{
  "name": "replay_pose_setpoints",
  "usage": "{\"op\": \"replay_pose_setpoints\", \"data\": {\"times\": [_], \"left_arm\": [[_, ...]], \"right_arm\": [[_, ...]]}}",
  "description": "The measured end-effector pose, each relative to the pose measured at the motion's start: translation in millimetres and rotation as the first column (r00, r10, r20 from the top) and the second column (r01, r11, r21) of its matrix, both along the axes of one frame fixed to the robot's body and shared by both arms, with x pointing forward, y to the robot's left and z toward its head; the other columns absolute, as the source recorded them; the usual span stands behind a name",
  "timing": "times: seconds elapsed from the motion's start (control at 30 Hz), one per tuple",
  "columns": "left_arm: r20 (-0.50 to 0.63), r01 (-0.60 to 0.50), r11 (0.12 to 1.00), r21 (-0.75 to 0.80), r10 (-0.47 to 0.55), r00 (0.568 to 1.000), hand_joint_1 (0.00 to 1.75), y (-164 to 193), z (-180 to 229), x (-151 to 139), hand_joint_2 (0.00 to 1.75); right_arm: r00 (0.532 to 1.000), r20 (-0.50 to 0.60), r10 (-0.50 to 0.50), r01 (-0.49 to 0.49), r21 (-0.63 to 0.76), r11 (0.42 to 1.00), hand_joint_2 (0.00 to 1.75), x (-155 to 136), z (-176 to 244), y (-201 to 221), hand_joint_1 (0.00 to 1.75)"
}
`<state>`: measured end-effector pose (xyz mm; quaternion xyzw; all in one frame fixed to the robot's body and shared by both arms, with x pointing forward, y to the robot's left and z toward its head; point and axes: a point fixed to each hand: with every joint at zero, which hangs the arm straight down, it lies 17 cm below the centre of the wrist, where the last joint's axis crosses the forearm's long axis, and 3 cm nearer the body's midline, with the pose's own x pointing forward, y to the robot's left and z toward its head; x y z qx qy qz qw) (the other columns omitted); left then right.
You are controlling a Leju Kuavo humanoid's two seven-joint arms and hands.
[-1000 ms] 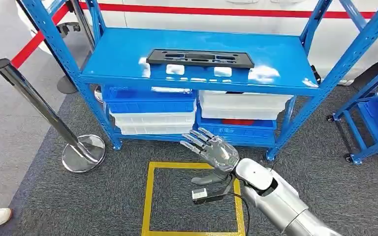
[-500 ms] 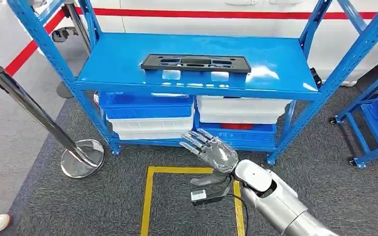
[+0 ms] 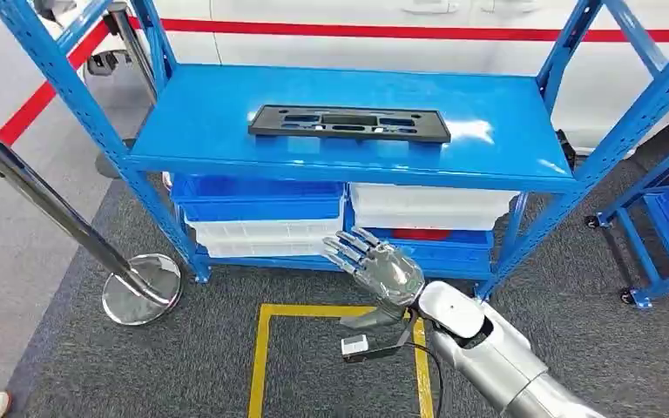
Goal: Take the parts from the cabinet and place them on the table.
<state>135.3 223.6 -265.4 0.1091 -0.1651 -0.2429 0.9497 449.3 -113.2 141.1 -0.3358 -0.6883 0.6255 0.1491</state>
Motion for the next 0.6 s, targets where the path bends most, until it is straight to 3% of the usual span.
{"op": "replay_pose_setpoints", "data": {"times": [0.37, 0.6], "left_arm": [[-0.010, 0.005, 1.000, -0.019, -0.005, 1.000, 0.00, -5.3, -1.6, -8.9, 0.00], [0.009, 0.009, 1.000, -0.018, -0.009, 1.000, 0.00, -5.2, 1.3, 4.4, 0.00]], "right_arm": [[1.000, -0.021, 0.009, -0.009, 0.005, 1.000, 0.00, 1.1, -5.3, 2.7, 0.00], [1.000, -0.002, 0.008, -0.008, -0.002, 1.000, 0.00, 7.2, 2.1, -1.5, 0.00]]}}
